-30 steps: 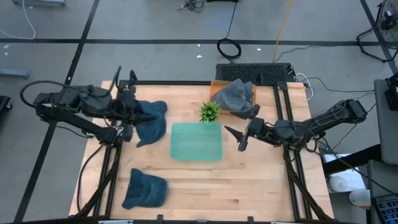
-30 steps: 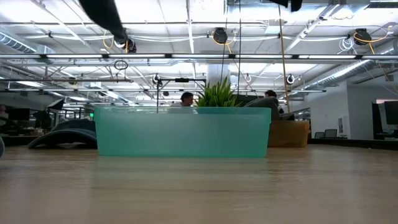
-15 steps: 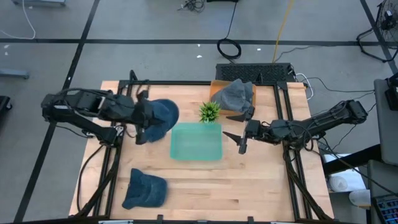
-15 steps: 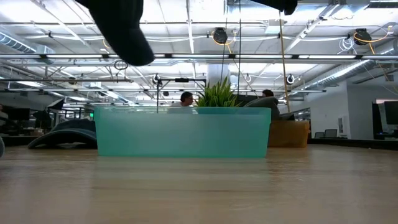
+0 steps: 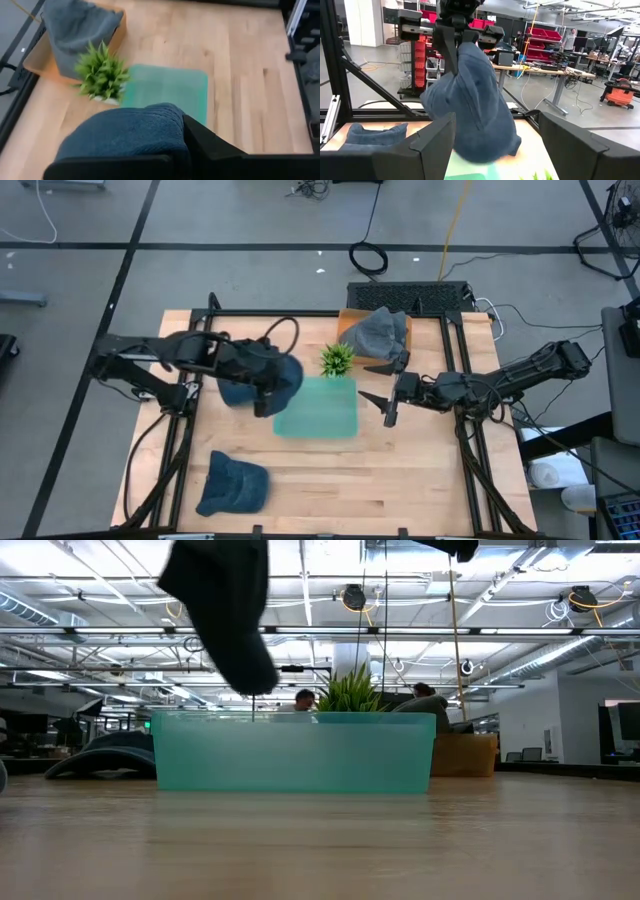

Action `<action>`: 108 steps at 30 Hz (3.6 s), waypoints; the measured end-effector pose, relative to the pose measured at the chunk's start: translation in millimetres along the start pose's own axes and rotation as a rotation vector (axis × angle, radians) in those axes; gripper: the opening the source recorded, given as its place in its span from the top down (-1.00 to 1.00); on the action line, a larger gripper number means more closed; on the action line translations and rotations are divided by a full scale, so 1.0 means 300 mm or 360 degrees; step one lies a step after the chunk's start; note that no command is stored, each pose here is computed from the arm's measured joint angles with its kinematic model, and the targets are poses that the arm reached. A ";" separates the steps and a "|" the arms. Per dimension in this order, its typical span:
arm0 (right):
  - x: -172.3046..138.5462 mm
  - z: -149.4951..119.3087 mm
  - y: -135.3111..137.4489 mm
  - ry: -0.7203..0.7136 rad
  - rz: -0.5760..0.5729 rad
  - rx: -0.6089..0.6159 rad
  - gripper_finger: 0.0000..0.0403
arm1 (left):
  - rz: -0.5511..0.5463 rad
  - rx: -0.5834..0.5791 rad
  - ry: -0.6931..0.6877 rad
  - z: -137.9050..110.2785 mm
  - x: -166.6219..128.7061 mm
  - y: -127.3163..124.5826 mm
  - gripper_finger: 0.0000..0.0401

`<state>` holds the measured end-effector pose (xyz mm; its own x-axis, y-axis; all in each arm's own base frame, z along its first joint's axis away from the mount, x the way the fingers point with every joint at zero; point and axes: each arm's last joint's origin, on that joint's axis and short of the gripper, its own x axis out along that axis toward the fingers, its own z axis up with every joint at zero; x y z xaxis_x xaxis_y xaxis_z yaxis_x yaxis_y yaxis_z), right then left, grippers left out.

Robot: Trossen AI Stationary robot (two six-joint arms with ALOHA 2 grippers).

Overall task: Pick & Place hat
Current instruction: Put the bottom right blue cap into the green bin, then put the top blue cap into the green bin

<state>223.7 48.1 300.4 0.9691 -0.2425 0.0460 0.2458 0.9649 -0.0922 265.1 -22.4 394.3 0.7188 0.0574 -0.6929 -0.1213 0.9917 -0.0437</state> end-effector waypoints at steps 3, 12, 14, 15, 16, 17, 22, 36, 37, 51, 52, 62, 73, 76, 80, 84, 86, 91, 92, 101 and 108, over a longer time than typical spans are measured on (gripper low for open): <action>0.000 0.003 0.000 -0.0013 -0.0001 -0.0012 -0.36 | -0.0043 -0.0020 -0.0063 0.024 0.037 -0.014 0.91; 0.000 0.004 0.000 -0.0019 -0.0002 -0.0079 -0.36 | -0.0127 -0.0076 -0.0006 0.047 0.193 -0.044 0.91; 0.000 0.004 0.000 -0.0018 -0.0001 -0.0103 -0.36 | -0.0129 -0.0083 0.0001 0.050 0.237 -0.054 0.91; -0.001 0.004 0.001 -0.0019 0.0003 -0.0118 -0.36 | -0.0131 -0.0083 -0.0006 0.054 0.257 -0.058 0.91; -0.001 0.005 0.003 -0.0020 0.0009 -0.0129 -0.36 | -0.0132 -0.0086 -0.0010 0.056 0.278 -0.061 0.91; -0.002 0.005 0.005 -0.0022 0.0021 -0.0135 -0.36 | -0.0134 -0.0091 -0.0013 0.058 0.297 -0.064 0.91; -0.004 0.006 0.011 -0.0036 0.0098 -0.0152 -0.36 | -0.0166 -0.0093 -0.0003 0.060 0.379 -0.077 0.91; -0.003 0.013 0.010 -0.0070 0.0090 -0.0135 -0.36 | -0.0039 -0.0016 0.0289 -0.056 0.481 -0.009 0.91; -0.004 0.015 0.010 -0.0075 0.0089 -0.0132 -0.36 | -0.0052 0.0004 0.0280 -0.066 0.493 -0.007 0.91; -0.003 0.015 0.009 -0.0076 0.0087 -0.0112 -0.36 | 0.0015 -0.0152 0.0221 -0.230 0.600 0.023 0.91; -0.003 0.015 0.009 -0.0076 0.0087 -0.0112 -0.36 | 0.0027 -0.0194 0.0218 -0.234 0.595 0.023 0.91; 0.002 0.028 0.010 -0.0151 0.0071 -0.0090 -0.36 | 0.0092 -0.0417 0.0293 -0.290 0.598 0.013 0.91; 0.008 0.022 0.012 -0.0142 0.0069 -0.0105 -0.36 | -0.0017 -0.0495 0.0344 -0.296 0.578 -0.024 0.56; 0.007 0.022 0.012 -0.0143 0.0070 -0.0098 -0.36 | -0.0016 -0.0496 0.0345 -0.296 0.577 -0.024 0.29; 0.007 0.022 0.013 -0.0142 0.0070 -0.0096 -0.36 | -0.0005 -0.0504 0.0331 -0.289 0.564 -0.015 -0.04; 0.007 0.022 0.012 -0.0143 0.0071 -0.0098 -0.36 | 0.0008 -0.0525 0.0331 -0.283 0.538 0.008 -0.32; 0.007 0.022 0.013 -0.0140 0.0071 -0.0100 -0.36 | -0.0011 -0.0544 0.0310 -0.271 0.511 0.022 -0.44; 0.008 0.016 0.014 -0.0114 0.0076 -0.0120 -0.36 | 0.0023 -0.0605 0.0280 -0.256 0.429 0.057 -0.70; 0.008 0.016 0.014 -0.0114 0.0076 -0.0120 -0.36 | 0.0024 -0.0615 0.0259 -0.251 0.414 0.063 -0.75; 0.007 0.018 0.013 -0.0123 0.0073 -0.0140 -0.36 | 0.0057 -0.0664 0.0165 -0.240 0.266 0.100 -0.93; 0.008 0.022 0.013 -0.0151 0.0104 -0.0155 -0.36 | 0.0042 -0.0662 0.0104 -0.245 0.171 0.105 -0.93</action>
<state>226.8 52.0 306.9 0.9778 -0.1641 0.1301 0.1875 0.9629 -0.1940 247.6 3.4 304.5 0.6686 0.0615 -0.7411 -0.4145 0.8582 -0.3028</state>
